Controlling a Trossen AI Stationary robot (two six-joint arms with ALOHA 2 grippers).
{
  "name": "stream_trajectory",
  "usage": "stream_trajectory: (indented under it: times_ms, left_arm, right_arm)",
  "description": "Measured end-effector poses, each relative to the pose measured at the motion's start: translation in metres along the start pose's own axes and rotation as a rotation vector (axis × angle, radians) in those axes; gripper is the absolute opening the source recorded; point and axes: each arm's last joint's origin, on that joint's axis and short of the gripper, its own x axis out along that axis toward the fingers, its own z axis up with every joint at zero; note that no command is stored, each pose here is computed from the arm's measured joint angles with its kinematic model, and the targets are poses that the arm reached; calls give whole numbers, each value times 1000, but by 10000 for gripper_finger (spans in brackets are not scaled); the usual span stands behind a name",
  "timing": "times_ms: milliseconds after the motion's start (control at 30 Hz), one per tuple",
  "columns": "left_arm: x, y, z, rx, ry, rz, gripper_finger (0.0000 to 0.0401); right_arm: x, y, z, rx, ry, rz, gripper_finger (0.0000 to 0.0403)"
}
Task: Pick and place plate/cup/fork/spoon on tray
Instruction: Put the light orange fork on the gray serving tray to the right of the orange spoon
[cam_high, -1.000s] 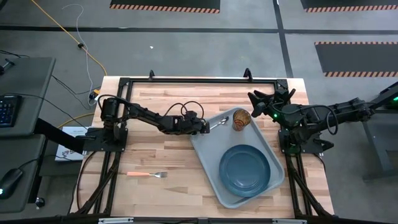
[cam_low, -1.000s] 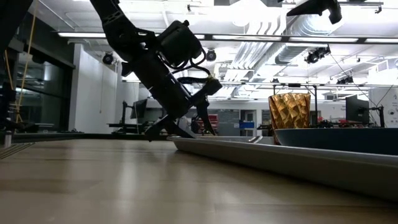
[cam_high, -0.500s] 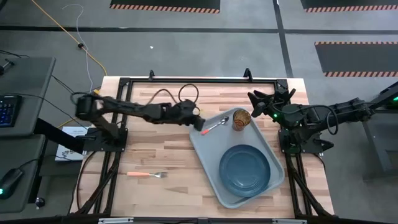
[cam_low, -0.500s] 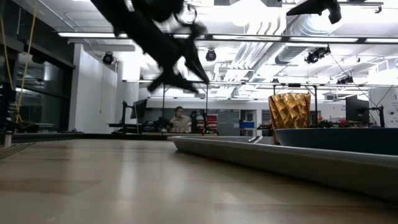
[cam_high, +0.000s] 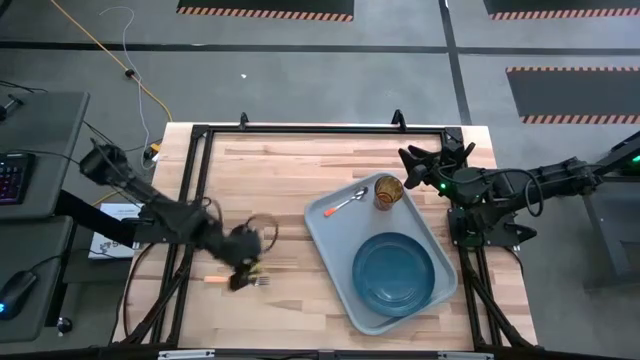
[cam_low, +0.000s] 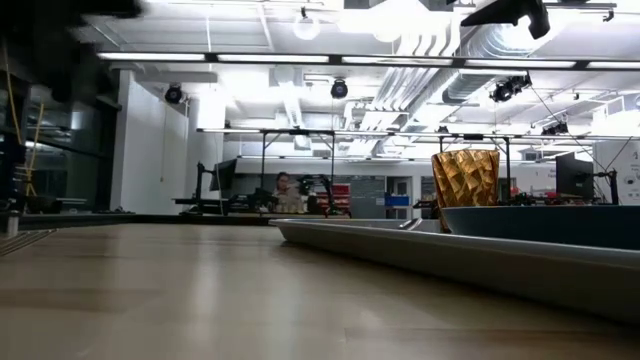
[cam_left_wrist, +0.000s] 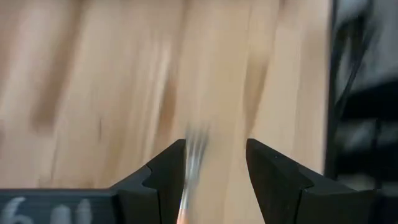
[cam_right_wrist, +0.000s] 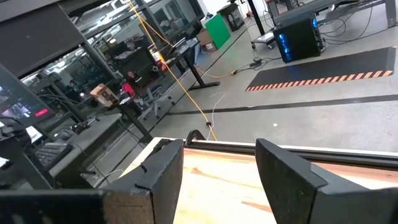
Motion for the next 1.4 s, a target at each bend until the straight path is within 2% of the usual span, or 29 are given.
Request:
stream_trajectory:
  times_ms: [67,200,333,433,600,800,1000,1133,1300,1333,1400]
  left_arm:
    - [0,-7,-18,52,95,14,159]
    - [12,-18,-35,99,218,4,162]
    - [32,-21,-49,118,346,56,188]
    - [42,-21,-53,129,373,100,218]
    - [53,-19,-54,154,323,181,261]
    - [66,-18,-59,226,377,199,267]
    - [78,-19,-68,260,410,242,224]
    - [80,-20,-74,273,413,281,154]
    - [77,-19,-74,272,412,292,39]
    - [76,-18,-74,269,410,290,25]
    - [74,-17,-71,253,400,286,23]
  right_arm:
    - [0,0,0,0,0,-1,193]
    - [0,0,0,-1,1,-2,193]
    - [0,-1,-1,0,3,-5,193]
    - [0,-1,-1,-3,4,-6,193]
    - [0,-1,-1,-9,7,-9,193]
    - [0,-1,-1,-11,7,-9,193]
    - [0,-1,-1,-13,8,-10,193]
    - [0,-2,-1,-13,8,-10,193]
    - [0,-2,-1,-13,8,-10,193]
    - [0,-2,-2,-13,8,-10,193]
    - [0,-2,-2,-13,8,-10,193]
